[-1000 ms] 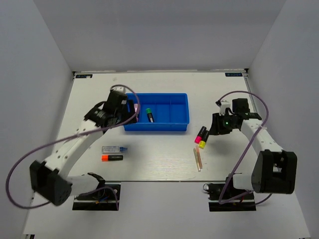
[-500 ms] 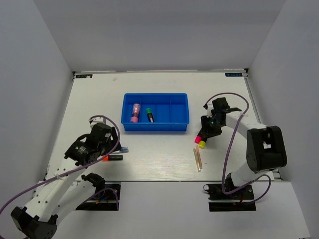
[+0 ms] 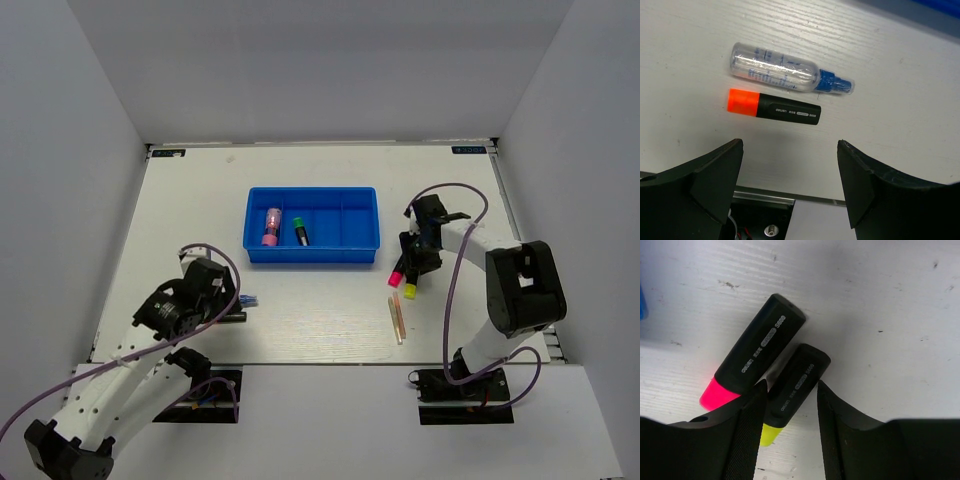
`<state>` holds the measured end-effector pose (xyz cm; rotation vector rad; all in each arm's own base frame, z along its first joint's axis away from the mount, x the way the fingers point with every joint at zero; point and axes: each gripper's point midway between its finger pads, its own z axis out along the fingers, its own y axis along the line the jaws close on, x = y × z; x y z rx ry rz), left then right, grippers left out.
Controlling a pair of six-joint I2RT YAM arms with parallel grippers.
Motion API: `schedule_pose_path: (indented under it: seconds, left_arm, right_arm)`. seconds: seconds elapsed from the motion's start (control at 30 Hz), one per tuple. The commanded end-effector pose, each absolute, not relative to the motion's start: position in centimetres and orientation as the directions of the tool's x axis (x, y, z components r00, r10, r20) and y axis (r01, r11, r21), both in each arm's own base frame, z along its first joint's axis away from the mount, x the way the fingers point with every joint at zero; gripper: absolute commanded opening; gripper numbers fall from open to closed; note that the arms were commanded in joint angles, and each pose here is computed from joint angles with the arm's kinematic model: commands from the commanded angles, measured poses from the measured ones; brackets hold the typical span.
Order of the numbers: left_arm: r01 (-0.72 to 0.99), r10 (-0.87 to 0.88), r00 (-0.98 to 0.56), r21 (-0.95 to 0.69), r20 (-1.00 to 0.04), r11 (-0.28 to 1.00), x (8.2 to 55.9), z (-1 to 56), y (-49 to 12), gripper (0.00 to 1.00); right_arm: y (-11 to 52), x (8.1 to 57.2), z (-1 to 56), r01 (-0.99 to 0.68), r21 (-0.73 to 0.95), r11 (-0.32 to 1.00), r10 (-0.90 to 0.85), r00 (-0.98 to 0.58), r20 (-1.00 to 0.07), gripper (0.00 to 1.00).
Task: Sort the stationery into containers
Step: Grab a piece of stationery with the right arm
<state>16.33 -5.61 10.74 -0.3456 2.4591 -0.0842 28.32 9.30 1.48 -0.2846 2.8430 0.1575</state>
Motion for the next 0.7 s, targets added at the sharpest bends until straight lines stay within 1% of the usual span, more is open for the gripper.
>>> schedule_pose_path:
  seconds: [0.0,0.13,0.17,0.27,0.3,0.4,0.53,0.57,0.67]
  left_arm:
    - [-0.236,-0.286,-0.754,-0.162,-0.591,0.958,16.1,10.2,-5.7,0.86]
    - [-0.238,-0.293,-0.749,-0.172,-0.594,0.956,15.9,10.2,-5.7,0.86]
    - [-0.239,-0.292,-0.750,-0.170,-0.593,0.956,15.9,10.1,-5.6,0.86]
    - [-0.241,-0.299,-0.737,-0.178,-0.607,0.954,15.9,10.4,-5.5,0.86]
    - [-0.242,-0.301,-0.736,-0.179,-0.607,0.954,15.8,10.5,-5.4,0.86]
    - [-0.245,-0.302,-0.735,-0.178,-0.607,0.953,15.7,10.5,-5.3,0.86]
    - [-0.248,-0.300,-0.740,-0.169,-0.602,0.954,15.5,10.3,-5.2,0.86]
    - [-0.248,-0.299,-0.743,-0.169,-0.599,0.954,15.5,10.2,-5.2,0.86]
    - [-0.241,-0.294,-0.748,-0.169,-0.595,0.956,15.5,10.2,-5.3,0.86]
  right_arm:
    - [7.8,28.4,0.3,-0.176,-0.017,0.984,-0.174,-0.952,-0.252,0.48]
    - [7.3,27.2,-1.0,-0.163,-0.019,0.986,-0.164,-0.965,-0.204,0.41]
    - [7.3,27.0,-1.0,-0.157,-0.010,0.988,-0.156,-0.970,-0.188,0.34]
    - [7.9,26.6,-1.4,-0.150,0.021,0.988,-0.145,-0.976,-0.161,0.20]
    - [8.1,26.3,-1.4,-0.149,0.037,0.988,-0.142,-0.978,-0.151,0.11]
    - [8.3,26.2,-1.3,-0.159,0.049,0.986,-0.150,-0.978,-0.144,0.00]
    - [8.3,27.6,0.4,-0.191,0.038,0.981,-0.178,-0.960,-0.215,0.00]
    - [8.4,28.2,1.8,-0.199,0.036,0.979,-0.183,-0.947,-0.264,0.00]
    - [8.8,29.4,4.2,-0.243,0.046,0.969,-0.213,-0.913,-0.348,0.00]
